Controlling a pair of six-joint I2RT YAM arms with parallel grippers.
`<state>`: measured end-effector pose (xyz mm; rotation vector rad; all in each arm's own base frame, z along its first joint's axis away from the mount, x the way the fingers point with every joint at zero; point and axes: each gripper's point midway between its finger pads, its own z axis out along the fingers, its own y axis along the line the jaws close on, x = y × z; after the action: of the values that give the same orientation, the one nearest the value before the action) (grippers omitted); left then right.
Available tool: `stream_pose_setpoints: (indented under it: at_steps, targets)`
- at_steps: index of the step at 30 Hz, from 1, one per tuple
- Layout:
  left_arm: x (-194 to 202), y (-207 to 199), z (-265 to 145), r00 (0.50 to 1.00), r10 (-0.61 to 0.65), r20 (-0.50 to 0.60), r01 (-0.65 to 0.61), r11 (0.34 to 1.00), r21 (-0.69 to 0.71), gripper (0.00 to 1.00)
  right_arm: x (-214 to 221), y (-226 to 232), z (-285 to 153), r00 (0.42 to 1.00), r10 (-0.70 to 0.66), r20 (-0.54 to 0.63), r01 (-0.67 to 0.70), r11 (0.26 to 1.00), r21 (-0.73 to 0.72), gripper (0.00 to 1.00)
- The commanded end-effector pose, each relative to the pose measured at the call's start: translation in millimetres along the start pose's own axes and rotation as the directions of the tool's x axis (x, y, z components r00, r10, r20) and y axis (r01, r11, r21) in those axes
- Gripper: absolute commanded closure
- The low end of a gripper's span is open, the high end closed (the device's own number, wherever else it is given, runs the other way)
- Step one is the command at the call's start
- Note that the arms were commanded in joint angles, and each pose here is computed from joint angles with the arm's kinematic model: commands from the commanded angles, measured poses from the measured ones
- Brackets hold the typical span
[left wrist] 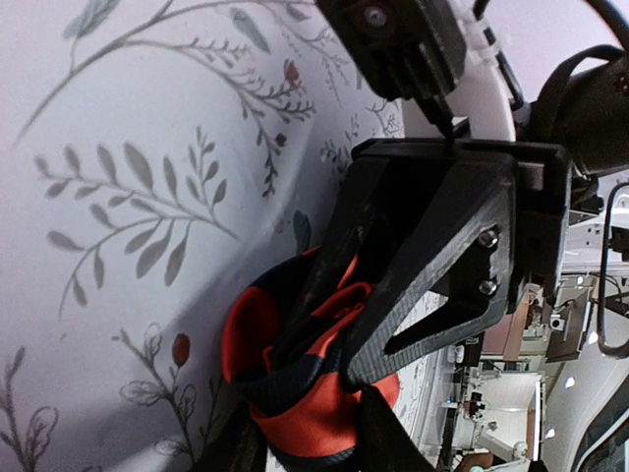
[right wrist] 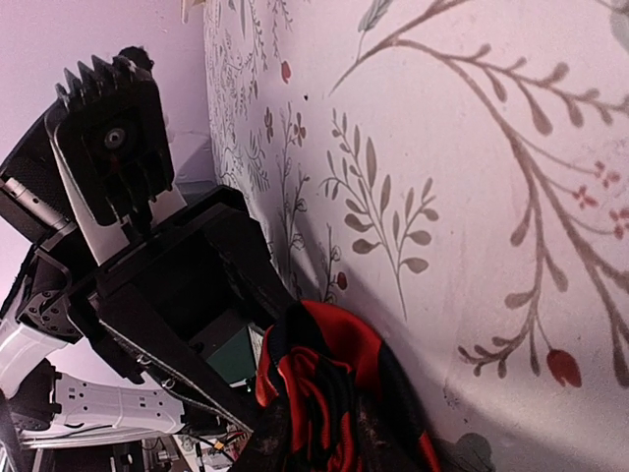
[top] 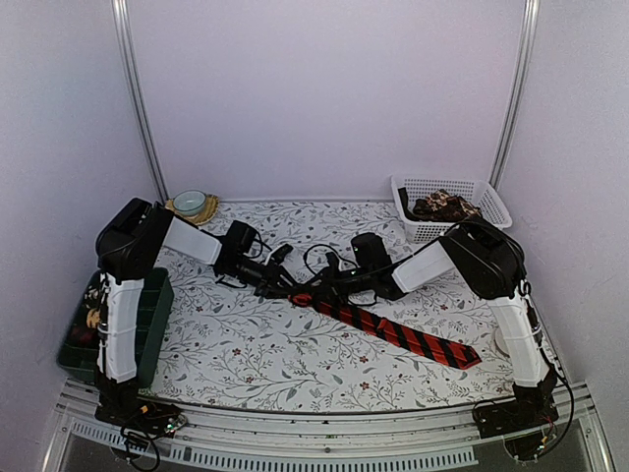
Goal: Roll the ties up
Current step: Roll the tie at the center of the board.
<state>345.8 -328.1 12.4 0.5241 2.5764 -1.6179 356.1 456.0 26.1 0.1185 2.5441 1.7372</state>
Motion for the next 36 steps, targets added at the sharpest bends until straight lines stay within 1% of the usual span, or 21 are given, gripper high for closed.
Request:
stream_pose_setpoints:
  at_steps: [1,5,9,11,13,16,17,20,22,24,28,33,36]
  targets:
    - [91.9,62.9,23.5,0.924,-0.341,-0.171,0.314,0.935,-0.167,0.78,22.7,-118.2,6.3,0.988,0.156,0.019,-0.155,0.951,0.269,0.79]
    - [86.9,72.5,15.8,0.919,-0.375,-0.126,0.351,0.920,-0.174,1.00,23.7,-120.2,5.0,0.988,0.156,0.020,-0.155,0.949,0.274,0.79]
    - [81.7,78.8,7.9,0.921,-0.379,-0.092,0.354,0.911,-0.209,1.00,22.4,-115.1,3.5,0.989,0.143,0.023,-0.144,0.952,0.269,0.79]
    - [76.5,80.3,3.9,0.925,-0.372,-0.074,0.347,0.909,-0.230,1.00,21.0,-110.0,2.8,0.991,0.131,0.022,-0.132,0.955,0.266,0.77]
    - [70.0,82.7,-1.7,0.931,-0.360,-0.056,0.335,0.907,-0.256,1.00,16.4,-98.5,0.3,0.994,0.104,0.027,-0.107,0.959,0.264,0.70]
    - [57.9,85.7,-13.6,0.950,-0.307,-0.047,0.275,0.900,-0.338,1.00,8.4,-62.0,-5.8,1.000,0.005,0.007,-0.007,0.972,0.234,0.52]
    - [52.6,86.4,-19.1,0.957,-0.287,-0.043,0.250,0.892,-0.376,1.00,4.1,-39.2,-10.3,0.999,-0.054,0.000,0.053,0.976,0.211,0.48]
    - [34.6,80.4,-34.5,0.975,-0.221,-0.035,0.183,0.877,-0.444,1.00,2.2,7.1,-23.7,0.984,-0.177,-0.022,0.178,0.967,0.181,0.40]
    - [26.3,75.5,-43.4,0.980,-0.194,-0.037,0.153,0.867,-0.475,1.00,2.2,31.8,-34.5,0.961,-0.275,-0.035,0.277,0.945,0.177,0.39]
    - [19.5,70.9,-49.0,0.985,-0.167,-0.048,0.121,0.861,-0.494,1.00,3.8,48.6,-45.5,0.939,-0.343,-0.040,0.344,0.921,0.185,0.36]
    - [5.7,65.1,-58.9,0.991,-0.117,-0.067,0.062,0.842,-0.537,1.00,8.4,67.0,-68.0,0.893,-0.448,-0.041,0.445,0.868,0.219,0.35]
    - [-4.7,67.8,-73.7,0.994,-0.083,-0.076,0.017,0.783,-0.622,1.00,14.0,71.5,-92.3,0.836,-0.547,-0.031,0.534,0.801,0.269,0.35]
    - [-10.8,68.0,-82.0,0.995,-0.055,-0.087,-0.019,0.736,-0.677,1.00,15.6,63.8,-105.7,0.799,-0.601,-0.026,0.577,0.752,0.321,0.34]
